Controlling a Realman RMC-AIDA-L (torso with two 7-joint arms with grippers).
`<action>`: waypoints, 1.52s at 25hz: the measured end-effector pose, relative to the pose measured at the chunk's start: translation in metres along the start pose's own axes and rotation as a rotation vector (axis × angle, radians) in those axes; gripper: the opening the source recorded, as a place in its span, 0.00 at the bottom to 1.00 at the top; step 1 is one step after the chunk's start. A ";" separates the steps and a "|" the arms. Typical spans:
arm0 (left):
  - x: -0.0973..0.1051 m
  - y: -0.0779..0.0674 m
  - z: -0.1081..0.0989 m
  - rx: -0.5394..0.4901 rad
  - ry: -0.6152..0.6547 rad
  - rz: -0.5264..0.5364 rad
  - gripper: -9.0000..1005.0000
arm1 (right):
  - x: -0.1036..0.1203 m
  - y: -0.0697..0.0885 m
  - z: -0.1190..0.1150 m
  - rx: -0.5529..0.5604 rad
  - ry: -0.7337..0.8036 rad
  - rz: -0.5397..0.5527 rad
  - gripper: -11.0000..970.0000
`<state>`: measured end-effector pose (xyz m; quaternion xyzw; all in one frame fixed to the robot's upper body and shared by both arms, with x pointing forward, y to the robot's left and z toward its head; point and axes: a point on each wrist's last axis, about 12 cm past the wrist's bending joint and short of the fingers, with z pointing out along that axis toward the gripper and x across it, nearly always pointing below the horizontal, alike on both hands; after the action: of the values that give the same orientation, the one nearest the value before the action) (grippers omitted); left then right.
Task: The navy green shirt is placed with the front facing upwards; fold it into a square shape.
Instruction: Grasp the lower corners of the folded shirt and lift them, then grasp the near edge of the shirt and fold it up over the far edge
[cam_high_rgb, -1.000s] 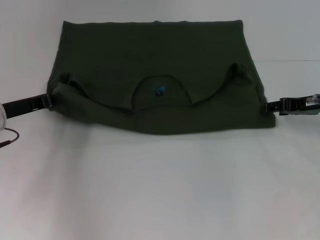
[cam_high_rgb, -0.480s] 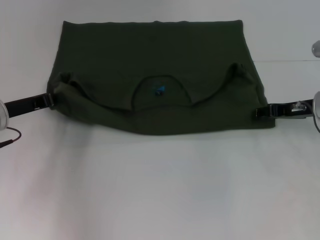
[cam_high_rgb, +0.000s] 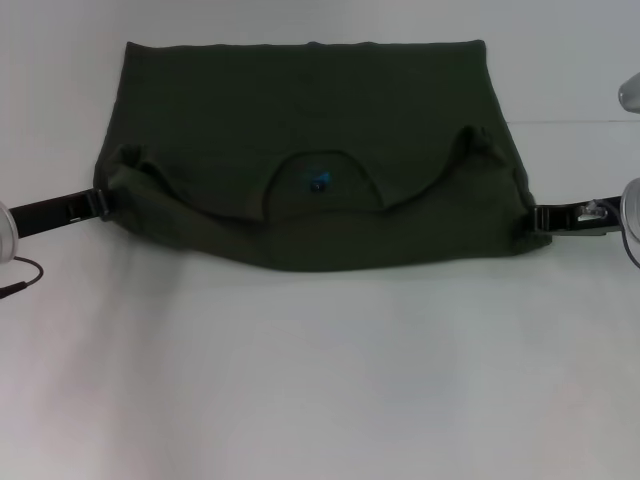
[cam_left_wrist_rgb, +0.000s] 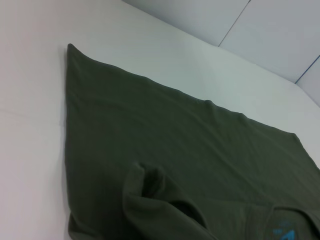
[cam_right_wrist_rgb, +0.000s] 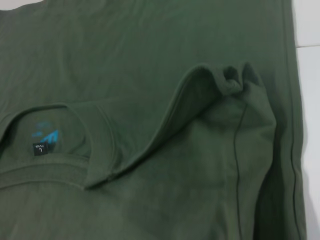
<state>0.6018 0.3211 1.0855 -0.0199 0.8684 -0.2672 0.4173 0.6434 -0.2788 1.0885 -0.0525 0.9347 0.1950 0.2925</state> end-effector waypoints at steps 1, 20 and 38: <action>0.000 0.000 0.000 0.001 0.001 0.000 0.03 | 0.000 -0.001 -0.001 -0.001 0.000 0.003 0.25; 0.015 -0.004 -0.068 0.245 0.382 -0.060 0.03 | 0.028 -0.012 -0.068 -0.217 0.265 0.038 0.08; 0.009 -0.015 -0.107 0.348 0.621 -0.070 0.03 | 0.056 -0.029 -0.115 -0.424 0.316 0.138 0.08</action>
<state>0.5139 0.3540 1.1406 0.1039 0.8941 -0.4185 0.1212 0.5430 -0.3502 1.1337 -0.0785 0.9084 0.3952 0.1113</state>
